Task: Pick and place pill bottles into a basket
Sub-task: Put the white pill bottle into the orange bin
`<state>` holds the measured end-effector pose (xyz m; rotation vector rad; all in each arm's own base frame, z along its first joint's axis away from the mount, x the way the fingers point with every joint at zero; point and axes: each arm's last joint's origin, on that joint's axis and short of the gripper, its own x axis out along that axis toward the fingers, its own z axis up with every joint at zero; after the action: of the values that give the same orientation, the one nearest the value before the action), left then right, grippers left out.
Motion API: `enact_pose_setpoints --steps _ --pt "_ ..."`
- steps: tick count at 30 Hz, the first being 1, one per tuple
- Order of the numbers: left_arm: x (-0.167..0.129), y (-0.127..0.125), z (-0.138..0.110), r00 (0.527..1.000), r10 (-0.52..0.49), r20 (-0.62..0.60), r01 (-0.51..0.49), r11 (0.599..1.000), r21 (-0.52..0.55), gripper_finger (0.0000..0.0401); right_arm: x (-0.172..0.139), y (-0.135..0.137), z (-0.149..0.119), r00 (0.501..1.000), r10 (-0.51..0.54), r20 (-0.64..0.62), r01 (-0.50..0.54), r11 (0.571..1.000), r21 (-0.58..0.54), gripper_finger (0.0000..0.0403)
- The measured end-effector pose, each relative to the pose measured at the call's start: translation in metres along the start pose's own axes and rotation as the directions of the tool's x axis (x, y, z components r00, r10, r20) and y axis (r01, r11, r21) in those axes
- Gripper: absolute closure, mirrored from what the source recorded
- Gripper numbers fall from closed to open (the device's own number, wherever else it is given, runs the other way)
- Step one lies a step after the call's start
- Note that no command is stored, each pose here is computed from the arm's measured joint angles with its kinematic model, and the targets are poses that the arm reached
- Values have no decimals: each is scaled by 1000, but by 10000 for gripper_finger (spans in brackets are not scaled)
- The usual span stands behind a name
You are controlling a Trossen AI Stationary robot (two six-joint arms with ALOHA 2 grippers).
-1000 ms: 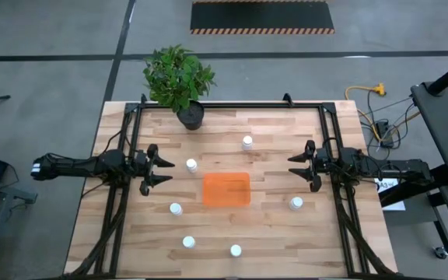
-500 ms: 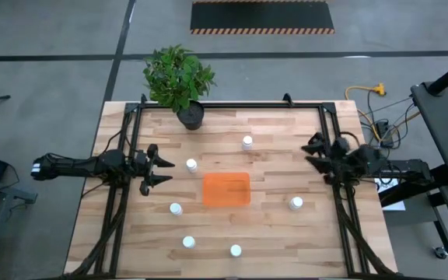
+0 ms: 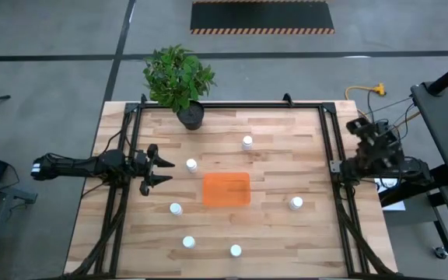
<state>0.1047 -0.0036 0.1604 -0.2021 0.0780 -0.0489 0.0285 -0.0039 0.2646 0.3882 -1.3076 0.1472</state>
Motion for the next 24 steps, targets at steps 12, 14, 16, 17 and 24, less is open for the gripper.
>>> enact_pose_setpoints --steps 12,14,16,17,24 --pt "0 0 0 1000 0 1 0 1000 0 189 115 28 39 978 -130 -164 95 974 -205 211" --pt "0 0 0 1000 0 0 0 1000 0 189 134 33 45 977 -132 -167 86 963 -257 211" --pt "0 0 0 1000 0 1 0 1000 0 189 152 37 51 981 -124 -150 75 952 -297 211" --pt "0 0 0 1000 0 0 0 1000 0 189 160 39 55 984 -118 -136 71 949 -307 211" --pt "0 0 0 1000 0 0 0 1000 0 189 203 54 78 995 -81 -54 77 995 -60 211"
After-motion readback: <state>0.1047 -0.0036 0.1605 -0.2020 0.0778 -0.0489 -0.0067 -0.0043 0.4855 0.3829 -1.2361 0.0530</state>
